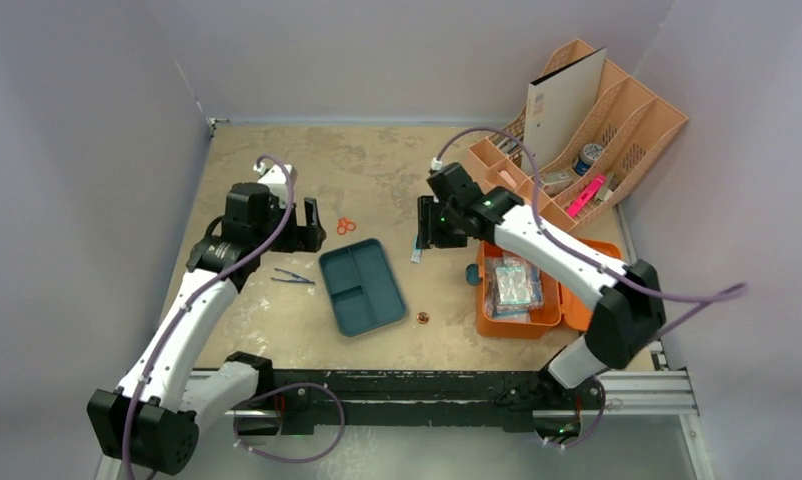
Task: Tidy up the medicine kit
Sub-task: Pick up the medical item at the center of the board.
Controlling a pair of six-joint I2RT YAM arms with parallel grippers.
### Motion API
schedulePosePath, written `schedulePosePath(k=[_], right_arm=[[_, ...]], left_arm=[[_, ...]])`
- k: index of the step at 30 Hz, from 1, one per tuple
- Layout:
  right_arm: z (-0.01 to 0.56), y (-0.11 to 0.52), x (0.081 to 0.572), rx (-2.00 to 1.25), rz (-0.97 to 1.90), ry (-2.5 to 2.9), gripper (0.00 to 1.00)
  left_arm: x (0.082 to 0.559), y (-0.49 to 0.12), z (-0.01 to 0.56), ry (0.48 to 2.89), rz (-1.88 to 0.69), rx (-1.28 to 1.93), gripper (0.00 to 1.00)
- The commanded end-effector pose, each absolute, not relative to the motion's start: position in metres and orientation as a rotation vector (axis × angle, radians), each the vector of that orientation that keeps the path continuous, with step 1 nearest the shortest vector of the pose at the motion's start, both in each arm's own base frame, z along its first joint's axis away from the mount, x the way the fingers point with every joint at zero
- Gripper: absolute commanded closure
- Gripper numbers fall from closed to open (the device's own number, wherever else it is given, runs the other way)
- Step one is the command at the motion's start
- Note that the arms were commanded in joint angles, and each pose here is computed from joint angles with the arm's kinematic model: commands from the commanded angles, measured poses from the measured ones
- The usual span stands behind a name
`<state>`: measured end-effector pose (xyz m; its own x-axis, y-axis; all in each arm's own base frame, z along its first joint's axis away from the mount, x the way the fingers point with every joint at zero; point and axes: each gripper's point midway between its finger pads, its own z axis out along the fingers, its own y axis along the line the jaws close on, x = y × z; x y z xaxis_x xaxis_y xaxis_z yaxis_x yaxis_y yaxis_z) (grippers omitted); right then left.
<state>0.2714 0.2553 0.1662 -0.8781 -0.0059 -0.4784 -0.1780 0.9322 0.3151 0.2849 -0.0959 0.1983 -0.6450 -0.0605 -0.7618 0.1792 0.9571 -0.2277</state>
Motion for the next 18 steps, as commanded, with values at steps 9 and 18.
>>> schedulePosePath(k=[9, 18], right_arm=[[0.100, 0.277, 0.325, -0.051, 0.212, 2.621, 0.64], [0.066, 0.287, 0.334, -0.039, 0.153, 2.663, 0.65]], left_arm=[[0.275, -0.068, 0.219, 2.143, -0.218, 0.028, 0.13], [0.272, -0.063, 0.226, 2.118, -0.193, 0.013, 0.13]])
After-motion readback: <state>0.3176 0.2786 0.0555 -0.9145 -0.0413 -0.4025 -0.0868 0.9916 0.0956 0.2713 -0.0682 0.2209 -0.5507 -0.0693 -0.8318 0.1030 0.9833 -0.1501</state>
